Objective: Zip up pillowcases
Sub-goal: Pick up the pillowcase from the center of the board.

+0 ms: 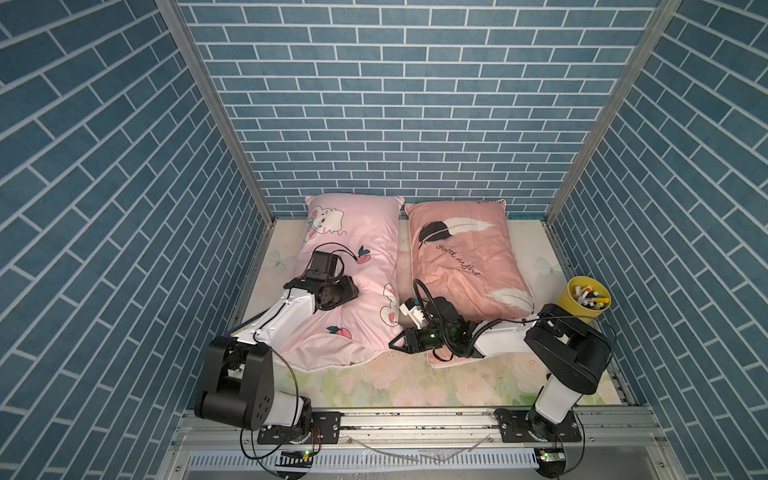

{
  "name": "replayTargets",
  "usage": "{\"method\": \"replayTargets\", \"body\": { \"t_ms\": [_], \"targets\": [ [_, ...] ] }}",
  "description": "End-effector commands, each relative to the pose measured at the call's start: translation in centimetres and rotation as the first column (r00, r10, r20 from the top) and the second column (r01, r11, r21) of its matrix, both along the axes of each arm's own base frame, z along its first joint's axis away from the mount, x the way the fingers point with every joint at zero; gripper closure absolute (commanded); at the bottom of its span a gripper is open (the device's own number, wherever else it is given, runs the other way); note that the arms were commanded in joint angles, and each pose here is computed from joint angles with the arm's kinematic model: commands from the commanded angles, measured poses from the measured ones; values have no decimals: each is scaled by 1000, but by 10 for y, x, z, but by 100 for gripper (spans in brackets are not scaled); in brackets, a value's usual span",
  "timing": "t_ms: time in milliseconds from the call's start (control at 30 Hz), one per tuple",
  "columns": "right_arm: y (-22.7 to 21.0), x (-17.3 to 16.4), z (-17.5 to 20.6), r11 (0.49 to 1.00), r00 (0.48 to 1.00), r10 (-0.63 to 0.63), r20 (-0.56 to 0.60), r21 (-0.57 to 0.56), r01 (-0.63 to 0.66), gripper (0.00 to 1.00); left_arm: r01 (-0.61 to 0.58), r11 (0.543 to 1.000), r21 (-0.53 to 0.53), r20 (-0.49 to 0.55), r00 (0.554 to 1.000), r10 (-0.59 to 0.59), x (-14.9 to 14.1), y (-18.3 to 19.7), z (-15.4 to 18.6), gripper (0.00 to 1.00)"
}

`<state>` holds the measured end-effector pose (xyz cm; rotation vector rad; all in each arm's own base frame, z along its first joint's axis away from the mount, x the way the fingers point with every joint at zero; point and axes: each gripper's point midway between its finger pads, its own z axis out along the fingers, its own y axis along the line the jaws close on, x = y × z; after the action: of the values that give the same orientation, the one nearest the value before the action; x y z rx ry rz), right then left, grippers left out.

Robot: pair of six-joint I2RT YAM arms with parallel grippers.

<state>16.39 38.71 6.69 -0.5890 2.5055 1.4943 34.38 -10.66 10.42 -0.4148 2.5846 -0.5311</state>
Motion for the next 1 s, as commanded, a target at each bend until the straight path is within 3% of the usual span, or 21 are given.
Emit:
{"method": "replayTargets", "body": {
  "t_ms": [0, 233, 467, 633, 767, 867, 967],
  "targets": [
    [1, 0, 16, 999, 1000, -20, 10, 37, 19, 69, 4, 1000, -15, 93, 996, -2, 24, -3, 10, 41],
    [-2, -5, 20, 999, 999, -40, -37, 21, 40, 100, 16, 1000, 14, 88, 996, -17, 20, 0, 14, 35],
    [-4, -6, 24, 993, 978, -108, -176, -58, 99, 100, 64, 974, 218, 120, 989, -92, -13, 21, 61, 15],
    [7, -2, 38, 992, 962, -127, -241, -28, 124, 100, 112, 946, 303, 124, 980, -156, -55, 24, 95, 12],
    [10, 2, 41, 987, 947, -158, -280, -39, 154, 100, 231, 947, 223, 67, 966, -251, -101, -2, 105, 24],
    [9, 3, 41, 983, 936, -181, -302, -45, 176, 100, 347, 938, 5, 6, 938, -347, -143, -42, 101, 40],
    [9, 4, 44, 982, 932, -187, -309, -40, 184, 100, 401, 895, -196, -9, 912, -411, -171, -73, 94, 53]
  ]
}}
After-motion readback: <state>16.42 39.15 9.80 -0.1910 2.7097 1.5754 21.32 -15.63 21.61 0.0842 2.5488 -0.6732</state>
